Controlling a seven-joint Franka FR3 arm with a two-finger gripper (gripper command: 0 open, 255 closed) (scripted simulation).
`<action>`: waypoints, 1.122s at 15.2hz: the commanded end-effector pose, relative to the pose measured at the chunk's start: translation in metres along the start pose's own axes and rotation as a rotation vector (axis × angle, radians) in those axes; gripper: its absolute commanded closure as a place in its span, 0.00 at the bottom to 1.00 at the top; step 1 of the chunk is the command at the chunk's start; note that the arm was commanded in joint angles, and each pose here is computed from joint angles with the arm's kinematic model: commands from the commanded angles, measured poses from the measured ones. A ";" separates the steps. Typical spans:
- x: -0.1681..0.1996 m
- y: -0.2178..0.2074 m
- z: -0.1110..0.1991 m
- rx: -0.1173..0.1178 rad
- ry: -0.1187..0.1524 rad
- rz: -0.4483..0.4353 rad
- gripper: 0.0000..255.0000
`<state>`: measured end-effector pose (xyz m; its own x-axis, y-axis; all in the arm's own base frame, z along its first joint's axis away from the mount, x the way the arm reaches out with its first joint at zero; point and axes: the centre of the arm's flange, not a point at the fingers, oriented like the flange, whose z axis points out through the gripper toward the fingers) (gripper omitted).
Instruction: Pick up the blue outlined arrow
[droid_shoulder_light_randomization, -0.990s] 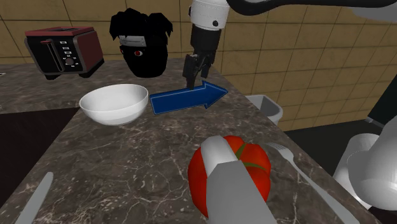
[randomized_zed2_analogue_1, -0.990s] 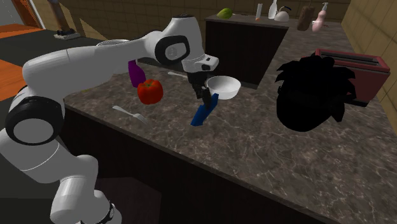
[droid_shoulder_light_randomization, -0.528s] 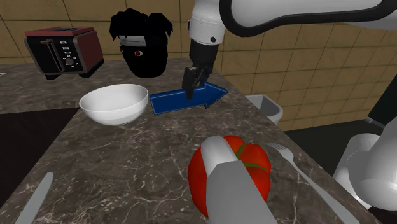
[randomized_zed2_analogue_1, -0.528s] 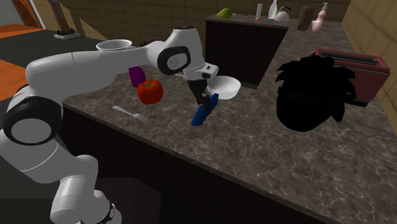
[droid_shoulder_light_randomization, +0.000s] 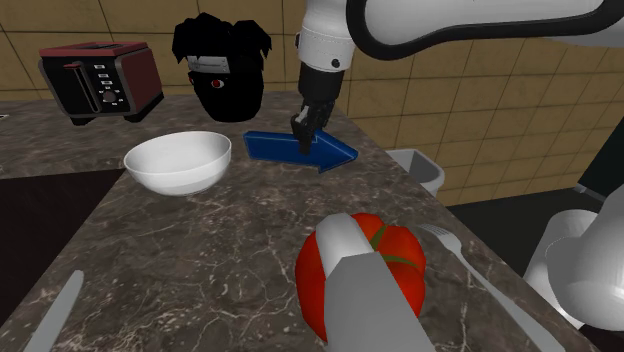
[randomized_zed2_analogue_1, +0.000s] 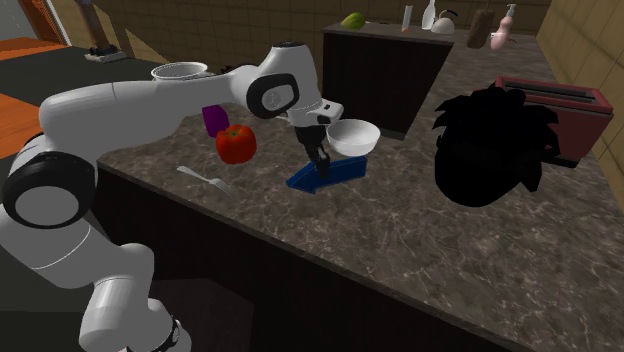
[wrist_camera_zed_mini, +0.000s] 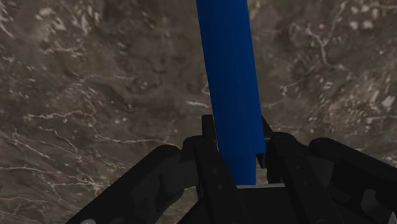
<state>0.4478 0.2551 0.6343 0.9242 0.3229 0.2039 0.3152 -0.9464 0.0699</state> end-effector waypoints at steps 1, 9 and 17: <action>0.000 -0.003 0.002 0.002 -0.006 -0.003 1.00; 0.007 0.001 -0.029 0.002 -0.006 -0.003 1.00; 0.016 0.004 -0.070 0.002 -0.006 -0.003 1.00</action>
<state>0.4477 0.2566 0.6995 0.9245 0.3258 0.1980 0.3186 -0.9454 0.0682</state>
